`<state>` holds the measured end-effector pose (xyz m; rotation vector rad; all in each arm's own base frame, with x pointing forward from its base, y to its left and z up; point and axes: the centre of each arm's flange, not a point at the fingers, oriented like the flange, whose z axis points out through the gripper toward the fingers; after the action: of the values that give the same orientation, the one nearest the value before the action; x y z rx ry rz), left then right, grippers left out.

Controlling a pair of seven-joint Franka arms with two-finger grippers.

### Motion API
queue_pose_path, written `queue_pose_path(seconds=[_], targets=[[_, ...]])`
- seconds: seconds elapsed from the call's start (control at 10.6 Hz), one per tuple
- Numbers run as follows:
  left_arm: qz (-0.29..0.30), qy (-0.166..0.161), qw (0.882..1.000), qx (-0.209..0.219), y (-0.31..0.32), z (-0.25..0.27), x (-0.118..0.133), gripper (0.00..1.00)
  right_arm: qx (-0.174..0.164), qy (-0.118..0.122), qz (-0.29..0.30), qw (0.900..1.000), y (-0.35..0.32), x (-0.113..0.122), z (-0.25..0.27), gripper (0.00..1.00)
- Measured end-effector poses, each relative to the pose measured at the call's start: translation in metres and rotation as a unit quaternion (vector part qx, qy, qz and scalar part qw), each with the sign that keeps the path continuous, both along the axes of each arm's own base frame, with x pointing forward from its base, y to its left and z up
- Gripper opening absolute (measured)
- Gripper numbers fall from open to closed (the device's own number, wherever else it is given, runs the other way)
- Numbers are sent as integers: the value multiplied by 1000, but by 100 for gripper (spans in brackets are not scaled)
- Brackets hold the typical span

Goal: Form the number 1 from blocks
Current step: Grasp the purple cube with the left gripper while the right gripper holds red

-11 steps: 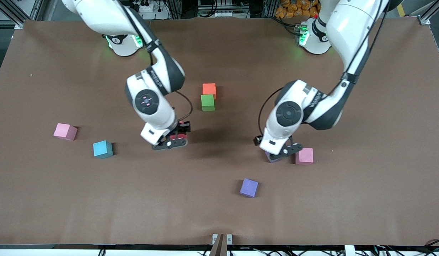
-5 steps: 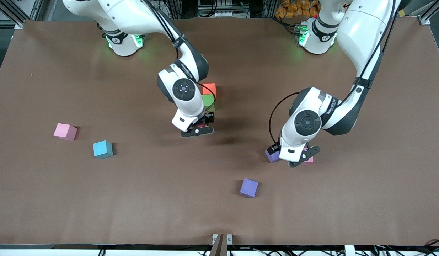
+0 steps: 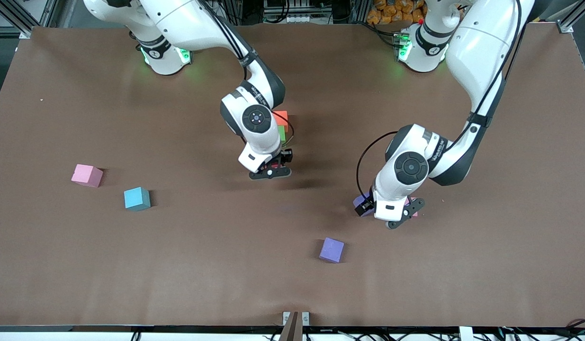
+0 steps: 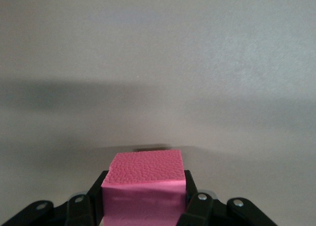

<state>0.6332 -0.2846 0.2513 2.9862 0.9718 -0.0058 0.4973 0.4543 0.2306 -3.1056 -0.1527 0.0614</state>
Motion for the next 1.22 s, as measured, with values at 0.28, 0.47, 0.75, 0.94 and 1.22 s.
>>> queue_pose_path(seconds=[0.28,0.47,0.75,0.94,1.22], targets=[[8,-13,999,33,-4,-35,-4,100,-4,4,-1,1000,11,-12,-6,62],[7,-12,999,31,-6,-46,-5,100,-11,11,-1,1000,12,-21,-15,62],[4,-16,999,27,-12,-43,-5,100,-18,18,-3,1000,11,-28,-23,62],[-5,-14,999,28,-23,-44,-12,100,-18,18,-5,1000,13,-30,-23,62],[-15,-9,999,30,-31,-50,-19,87,-19,18,-13,1000,15,-32,-23,62]])
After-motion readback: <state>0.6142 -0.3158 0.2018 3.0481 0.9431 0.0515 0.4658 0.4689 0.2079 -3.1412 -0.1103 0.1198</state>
